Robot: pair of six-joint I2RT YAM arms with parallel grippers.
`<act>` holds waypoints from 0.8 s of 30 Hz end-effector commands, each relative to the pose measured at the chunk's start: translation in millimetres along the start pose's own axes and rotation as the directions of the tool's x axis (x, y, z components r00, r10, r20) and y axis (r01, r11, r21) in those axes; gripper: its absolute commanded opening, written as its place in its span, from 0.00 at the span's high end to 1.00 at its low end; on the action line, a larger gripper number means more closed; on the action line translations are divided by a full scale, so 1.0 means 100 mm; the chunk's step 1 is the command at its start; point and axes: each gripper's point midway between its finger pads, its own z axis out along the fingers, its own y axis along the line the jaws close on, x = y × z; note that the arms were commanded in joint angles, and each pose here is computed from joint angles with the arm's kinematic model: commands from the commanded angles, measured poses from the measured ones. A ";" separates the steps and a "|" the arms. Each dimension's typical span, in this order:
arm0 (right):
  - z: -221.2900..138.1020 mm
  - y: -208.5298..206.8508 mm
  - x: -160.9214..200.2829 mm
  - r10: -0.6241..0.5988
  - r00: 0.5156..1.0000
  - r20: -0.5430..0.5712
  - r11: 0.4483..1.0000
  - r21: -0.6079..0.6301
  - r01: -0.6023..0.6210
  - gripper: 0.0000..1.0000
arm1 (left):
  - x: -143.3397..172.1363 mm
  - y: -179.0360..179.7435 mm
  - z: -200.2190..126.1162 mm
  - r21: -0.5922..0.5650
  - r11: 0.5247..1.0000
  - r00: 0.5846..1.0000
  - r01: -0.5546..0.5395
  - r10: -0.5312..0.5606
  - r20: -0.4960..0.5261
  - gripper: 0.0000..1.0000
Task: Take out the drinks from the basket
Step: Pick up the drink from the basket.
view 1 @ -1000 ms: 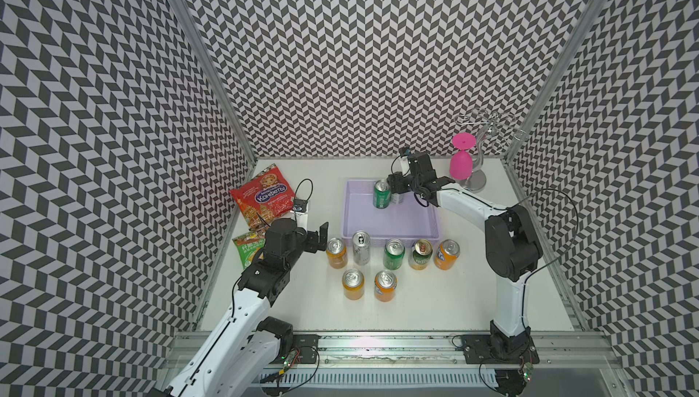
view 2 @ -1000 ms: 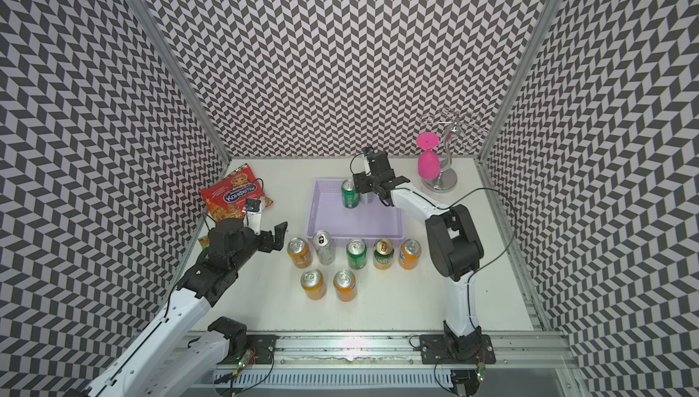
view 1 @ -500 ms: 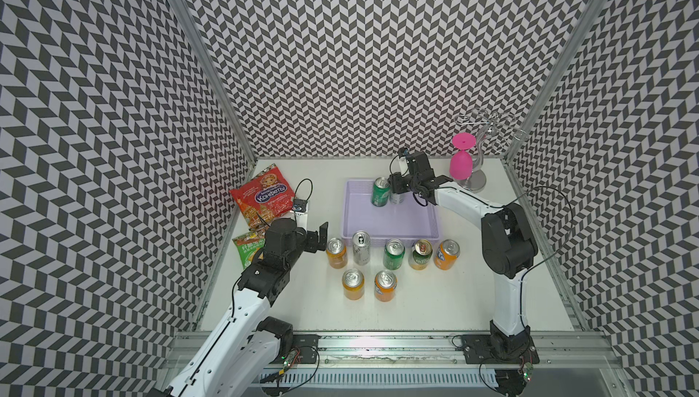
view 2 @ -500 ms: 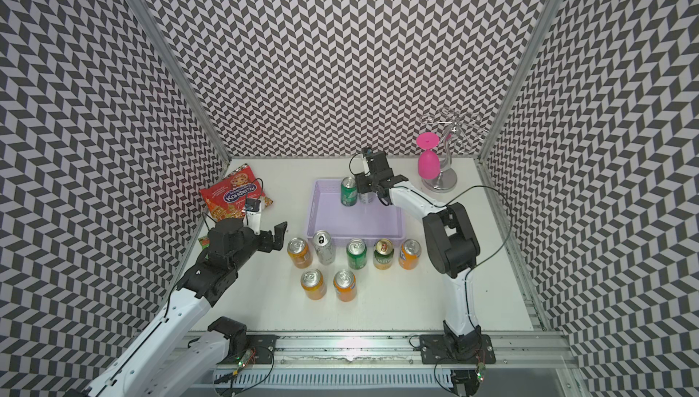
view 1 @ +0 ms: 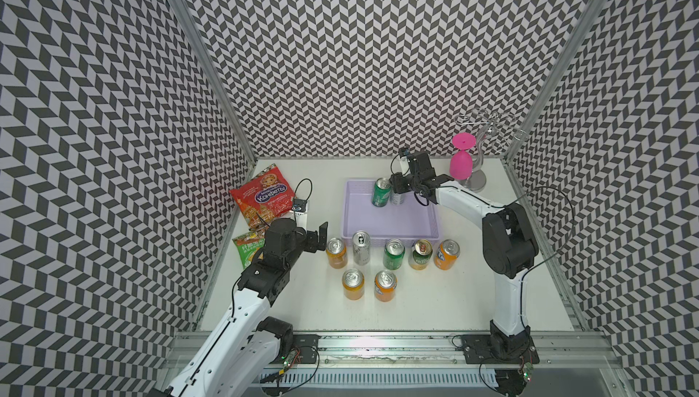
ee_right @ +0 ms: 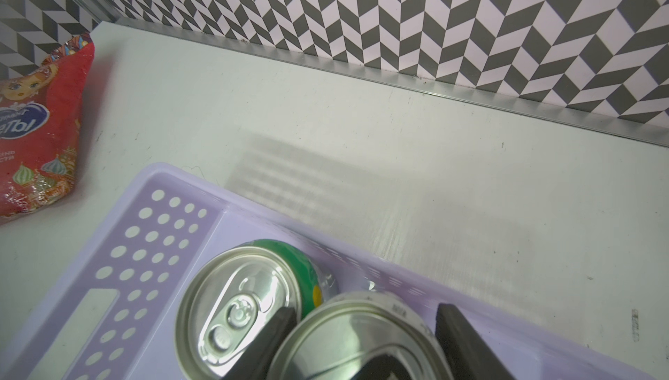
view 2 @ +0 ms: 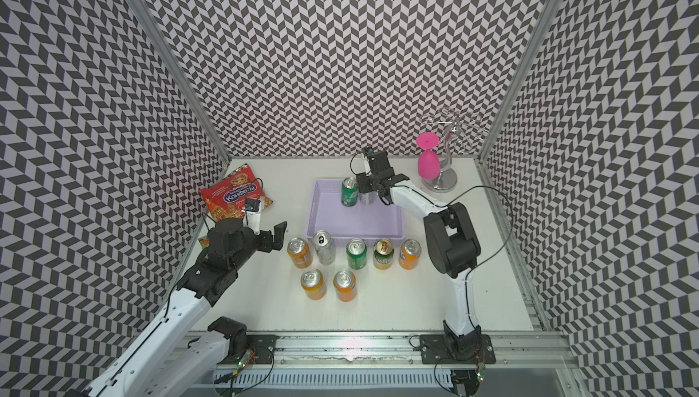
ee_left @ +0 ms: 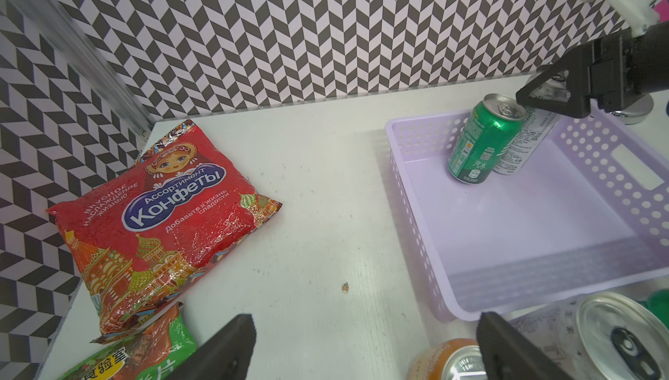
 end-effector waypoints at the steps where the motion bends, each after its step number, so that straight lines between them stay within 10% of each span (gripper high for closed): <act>1: -0.33 0.09 -0.46 -0.007 0.993 0.118 0.999 -0.033 0.011 0.47 | -0.07 0.00 -0.02 0.008 1.000 1.000 -0.003 0.002 0.030 0.01; 24: -1.41 0.25 -0.74 -0.029 0.978 0.207 0.998 -0.053 0.041 0.47 | -0.08 0.00 -0.03 0.012 1.000 0.999 -0.002 0.001 0.034 0.01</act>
